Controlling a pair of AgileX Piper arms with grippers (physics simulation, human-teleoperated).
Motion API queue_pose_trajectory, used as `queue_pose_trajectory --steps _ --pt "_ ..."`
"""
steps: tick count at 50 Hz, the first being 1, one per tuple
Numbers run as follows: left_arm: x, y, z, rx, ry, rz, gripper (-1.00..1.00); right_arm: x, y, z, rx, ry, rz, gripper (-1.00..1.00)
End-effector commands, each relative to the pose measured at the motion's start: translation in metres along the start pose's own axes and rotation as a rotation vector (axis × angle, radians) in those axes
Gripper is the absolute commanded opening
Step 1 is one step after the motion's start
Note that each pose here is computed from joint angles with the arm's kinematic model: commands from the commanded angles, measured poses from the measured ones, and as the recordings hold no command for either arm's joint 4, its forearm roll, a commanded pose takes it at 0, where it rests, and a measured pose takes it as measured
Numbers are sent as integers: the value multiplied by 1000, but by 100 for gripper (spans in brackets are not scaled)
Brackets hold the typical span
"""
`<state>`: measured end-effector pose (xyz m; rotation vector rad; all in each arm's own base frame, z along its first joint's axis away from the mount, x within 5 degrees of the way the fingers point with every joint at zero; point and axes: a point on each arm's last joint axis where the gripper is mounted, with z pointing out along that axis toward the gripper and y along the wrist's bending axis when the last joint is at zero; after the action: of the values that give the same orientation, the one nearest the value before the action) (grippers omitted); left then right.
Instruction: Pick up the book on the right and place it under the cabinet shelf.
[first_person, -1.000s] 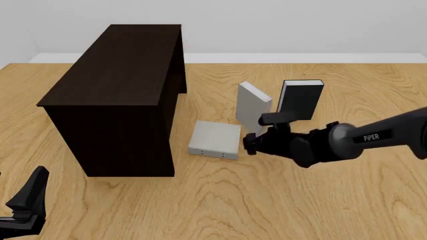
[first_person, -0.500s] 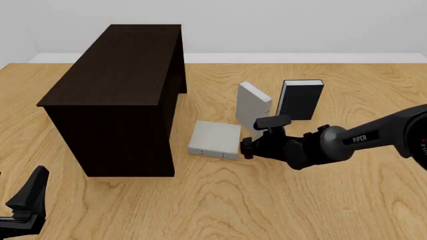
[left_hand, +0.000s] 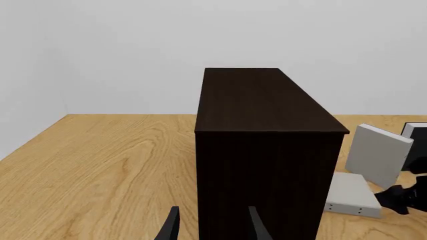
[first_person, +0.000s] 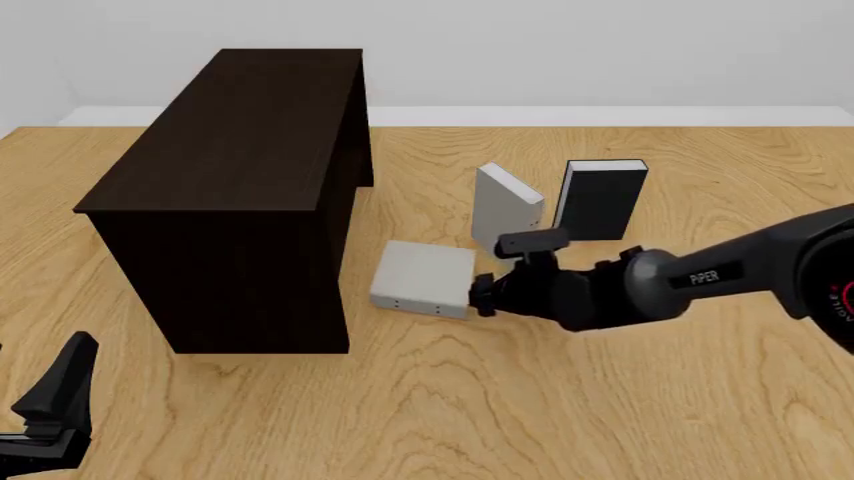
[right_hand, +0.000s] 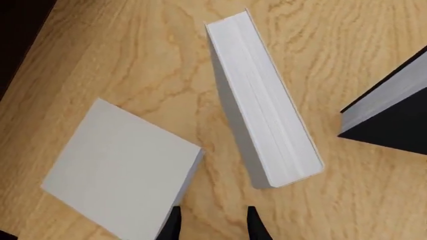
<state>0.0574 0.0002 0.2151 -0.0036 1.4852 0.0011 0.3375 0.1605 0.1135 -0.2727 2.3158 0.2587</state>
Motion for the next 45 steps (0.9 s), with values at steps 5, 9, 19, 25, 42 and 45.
queue_pose_trajectory --steps 5,9,19,25,42,45 --pt "0 0 0 0 0 0 100 -13 47 10 -144 -38 -44 100" --pt "0 0 0 0 0 0 100 -15 53 13 -153 -37 -50 100" --pt "0 0 0 0 0 0 100 -15 69 18 -180 -37 -62 100" --pt "0 0 0 0 0 0 100 -17 78 17 -197 -40 -69 100" --pt "0 0 0 0 0 0 100 -25 95 11 -229 -58 -92 100" --pt "0 0 0 0 0 0 100 -27 99 11 -235 -59 -99 100"
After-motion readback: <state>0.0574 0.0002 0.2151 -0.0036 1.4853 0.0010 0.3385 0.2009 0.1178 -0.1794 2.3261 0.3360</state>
